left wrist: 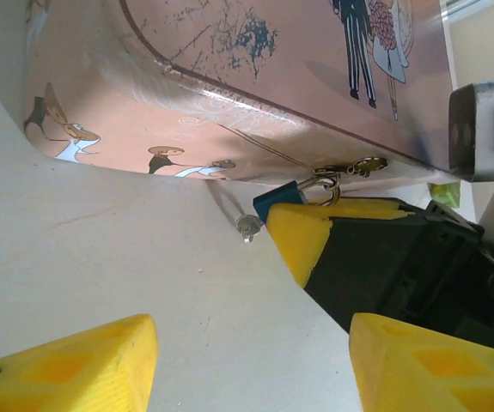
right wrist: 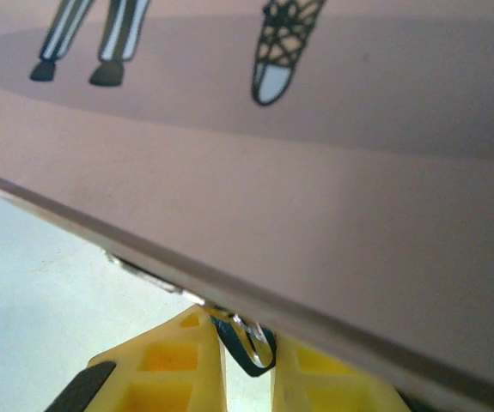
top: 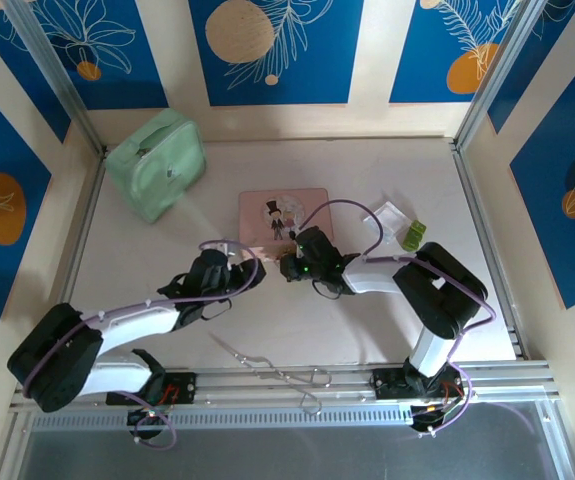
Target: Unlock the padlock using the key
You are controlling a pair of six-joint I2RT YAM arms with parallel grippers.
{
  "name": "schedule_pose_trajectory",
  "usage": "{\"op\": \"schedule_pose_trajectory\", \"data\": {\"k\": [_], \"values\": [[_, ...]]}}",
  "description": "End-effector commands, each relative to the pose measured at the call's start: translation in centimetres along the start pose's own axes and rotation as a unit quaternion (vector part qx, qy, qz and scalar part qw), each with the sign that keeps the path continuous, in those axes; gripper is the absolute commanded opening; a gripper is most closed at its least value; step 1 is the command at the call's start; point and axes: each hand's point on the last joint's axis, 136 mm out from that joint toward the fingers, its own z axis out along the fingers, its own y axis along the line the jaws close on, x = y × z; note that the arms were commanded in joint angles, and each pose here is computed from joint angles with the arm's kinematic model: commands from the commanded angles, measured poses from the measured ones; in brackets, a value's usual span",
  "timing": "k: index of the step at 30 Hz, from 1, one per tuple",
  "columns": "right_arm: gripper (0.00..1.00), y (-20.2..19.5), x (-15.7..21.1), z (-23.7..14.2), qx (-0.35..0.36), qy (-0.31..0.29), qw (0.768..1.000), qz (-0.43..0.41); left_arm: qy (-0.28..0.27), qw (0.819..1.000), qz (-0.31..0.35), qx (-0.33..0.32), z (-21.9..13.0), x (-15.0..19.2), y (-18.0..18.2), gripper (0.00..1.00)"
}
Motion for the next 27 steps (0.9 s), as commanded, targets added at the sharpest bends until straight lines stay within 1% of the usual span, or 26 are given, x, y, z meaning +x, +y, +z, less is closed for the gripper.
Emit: {"op": "schedule_pose_trajectory", "data": {"k": [1,3,7,8,9,10,12,15,17,19,23,25,27], "values": [[0.12,0.8,0.2,-0.7,-0.018,0.031,0.999,0.023,0.004,1.0,-0.015,0.025,0.5,0.7,-0.6,0.64],[0.11,1.0,0.4,-0.9,-0.024,0.049,0.998,0.03,0.005,0.999,-0.019,0.03,0.7,0.8,-0.8,0.63],[0.1,1.5,1.0,-1.2,-0.036,0.086,0.995,0.042,0.004,0.999,-0.029,0.044,1.2,0.9,-1.1,0.52],[0.1,1.7,1.0,-1.3,-0.038,0.091,0.994,0.043,0.006,0.998,-0.03,0.048,1.4,1.0,-1.3,0.46],[0.09,1.7,1.1,-1.5,-0.039,0.096,0.994,0.044,0.009,0.998,-0.03,0.052,1.6,1.1,-1.4,0.37],[0.09,1.7,1.1,-1.6,-0.038,0.1,0.993,0.047,0.013,0.998,-0.032,0.054,1.8,1.3,-1.4,0.31],[0.09,1.8,1.1,-1.8,-0.047,0.107,0.992,0.054,0.019,0.997,-0.035,0.059,2.2,1.6,-1.5,0.25],[0.09,2.0,1.0,-2.2,-0.062,0.116,0.989,0.068,0.022,0.996,-0.045,0.067,2.7,1.8,-1.4,0.24],[0.09,2.1,1.0,-2.4,-0.068,0.121,0.987,0.075,0.021,0.996,-0.05,0.069,2.9,1.9,-1.3,0.27],[0.09,2.6,0.8,-2.8,-0.083,0.128,0.985,0.082,0.021,0.996,-0.052,0.07,3.0,1.9,-1.2,0.32],[0.09,3.2,0.6,-3.3,-0.106,0.139,0.98,0.092,0.022,0.996,-0.054,0.072,3.3,1.9,-1.3,0.34],[0.09,3.4,0.5,-3.6,-0.113,0.145,0.978,0.097,0.021,0.996,-0.061,0.063,3.5,2.0,-0.8,0.34],[0.09,3.4,0.4,-3.8,-0.118,0.146,0.977,0.1,0.023,0.996,-0.063,0.062,3.7,2.2,-0.7,0.39]]}}
